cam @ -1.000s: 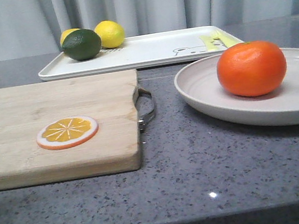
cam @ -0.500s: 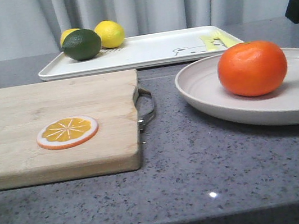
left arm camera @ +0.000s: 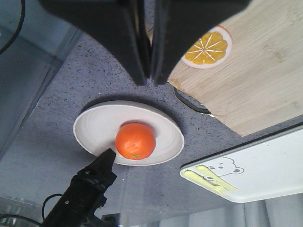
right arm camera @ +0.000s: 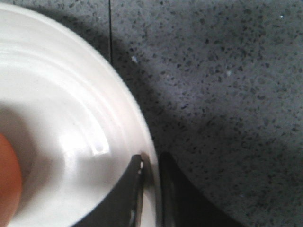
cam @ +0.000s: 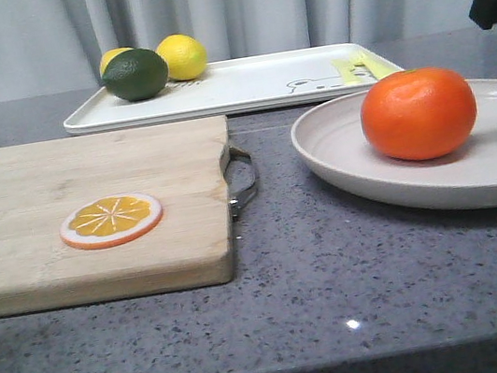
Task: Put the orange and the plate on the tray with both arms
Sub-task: 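Lift the plate with the right gripper and carry it over the tray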
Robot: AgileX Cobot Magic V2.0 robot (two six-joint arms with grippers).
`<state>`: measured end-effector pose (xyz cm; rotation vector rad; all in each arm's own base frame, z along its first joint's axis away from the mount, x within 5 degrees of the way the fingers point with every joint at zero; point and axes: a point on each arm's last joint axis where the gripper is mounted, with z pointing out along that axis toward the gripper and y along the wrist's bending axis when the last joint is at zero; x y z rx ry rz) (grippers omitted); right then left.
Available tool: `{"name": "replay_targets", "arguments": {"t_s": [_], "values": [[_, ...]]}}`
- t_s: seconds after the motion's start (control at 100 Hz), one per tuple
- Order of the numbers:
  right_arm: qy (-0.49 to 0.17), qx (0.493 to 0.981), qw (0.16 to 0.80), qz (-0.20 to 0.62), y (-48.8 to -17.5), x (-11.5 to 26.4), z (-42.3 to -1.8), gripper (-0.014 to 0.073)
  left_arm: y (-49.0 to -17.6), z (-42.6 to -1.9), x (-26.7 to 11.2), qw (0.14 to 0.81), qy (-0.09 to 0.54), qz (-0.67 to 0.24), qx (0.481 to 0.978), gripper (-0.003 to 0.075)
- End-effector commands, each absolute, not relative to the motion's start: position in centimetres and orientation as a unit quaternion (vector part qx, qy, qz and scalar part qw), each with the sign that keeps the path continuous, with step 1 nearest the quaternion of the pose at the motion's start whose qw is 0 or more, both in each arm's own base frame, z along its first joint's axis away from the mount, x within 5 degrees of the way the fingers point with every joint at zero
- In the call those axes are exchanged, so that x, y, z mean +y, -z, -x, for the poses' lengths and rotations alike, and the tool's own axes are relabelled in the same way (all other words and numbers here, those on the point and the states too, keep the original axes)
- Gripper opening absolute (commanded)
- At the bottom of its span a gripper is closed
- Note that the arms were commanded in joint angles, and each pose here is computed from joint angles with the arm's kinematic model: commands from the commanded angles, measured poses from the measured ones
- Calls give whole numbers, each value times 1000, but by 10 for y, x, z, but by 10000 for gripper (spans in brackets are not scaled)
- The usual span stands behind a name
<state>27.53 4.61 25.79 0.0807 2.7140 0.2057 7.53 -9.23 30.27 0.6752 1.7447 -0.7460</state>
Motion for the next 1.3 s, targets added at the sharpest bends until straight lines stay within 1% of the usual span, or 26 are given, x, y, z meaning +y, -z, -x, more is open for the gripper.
{"name": "replay_targets", "arguments": {"t_s": [0.0, 0.25, 0.58, 0.68, 0.82, 1.03, 1.29], "values": [[-89, 964, 249, -37, -276, 46, -276, -66, -320, -76, -93, 571, 332, -267, 701, -20], [-126, 949, 282, -70, -296, 41, -283, -66, -320, -76, -93, 571, 332, -267, 701, -20], [-211, 909, 357, -51, -349, 54, -306, -66, -320, -76, -93, 571, 332, -267, 701, -20], [-230, 898, 372, -52, -361, 57, -323, -66, -320, -76, -93, 571, 332, -267, 701, -20], [-244, 892, 377, -54, -366, 63, -355, -66, -320, -76, -93, 571, 332, -267, 701, -20], [-257, 888, 380, -41, -364, 77, -404, -66, -320, -76, -93, 571, 332, -267, 701, -20], [-270, 872, 409, -20, -362, 97, -461, -66, -320, -76, -93, 571, 332, -267, 701, -20]]}}
